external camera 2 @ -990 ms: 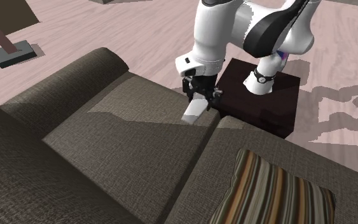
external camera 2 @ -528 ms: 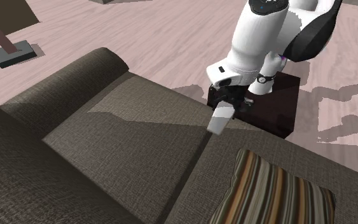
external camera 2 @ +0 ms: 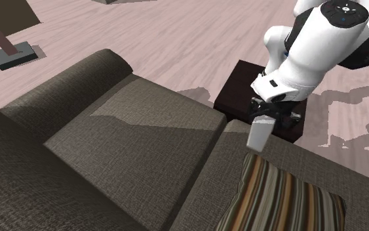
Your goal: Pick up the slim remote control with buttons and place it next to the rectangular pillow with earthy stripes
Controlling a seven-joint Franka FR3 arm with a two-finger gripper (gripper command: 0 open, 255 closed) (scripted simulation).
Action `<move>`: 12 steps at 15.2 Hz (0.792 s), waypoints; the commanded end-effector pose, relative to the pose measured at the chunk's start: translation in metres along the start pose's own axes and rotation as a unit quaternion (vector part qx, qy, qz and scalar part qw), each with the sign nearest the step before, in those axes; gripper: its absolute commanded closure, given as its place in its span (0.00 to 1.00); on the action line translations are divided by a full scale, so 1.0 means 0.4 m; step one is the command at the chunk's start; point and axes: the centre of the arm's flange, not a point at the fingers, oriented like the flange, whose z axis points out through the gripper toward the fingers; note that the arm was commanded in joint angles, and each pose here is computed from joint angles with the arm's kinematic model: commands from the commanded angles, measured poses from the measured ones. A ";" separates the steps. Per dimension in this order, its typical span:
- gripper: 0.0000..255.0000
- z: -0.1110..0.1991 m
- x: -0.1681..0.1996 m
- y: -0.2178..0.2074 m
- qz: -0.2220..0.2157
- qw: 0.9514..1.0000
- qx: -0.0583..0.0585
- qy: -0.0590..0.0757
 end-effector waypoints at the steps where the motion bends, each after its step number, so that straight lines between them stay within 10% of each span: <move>1: 1.00 0.002 -0.012 -0.066 0.001 1.000 0.000 0.000; 12: 1.00 -0.002 -0.060 -0.425 0.001 1.000 0.000 0.000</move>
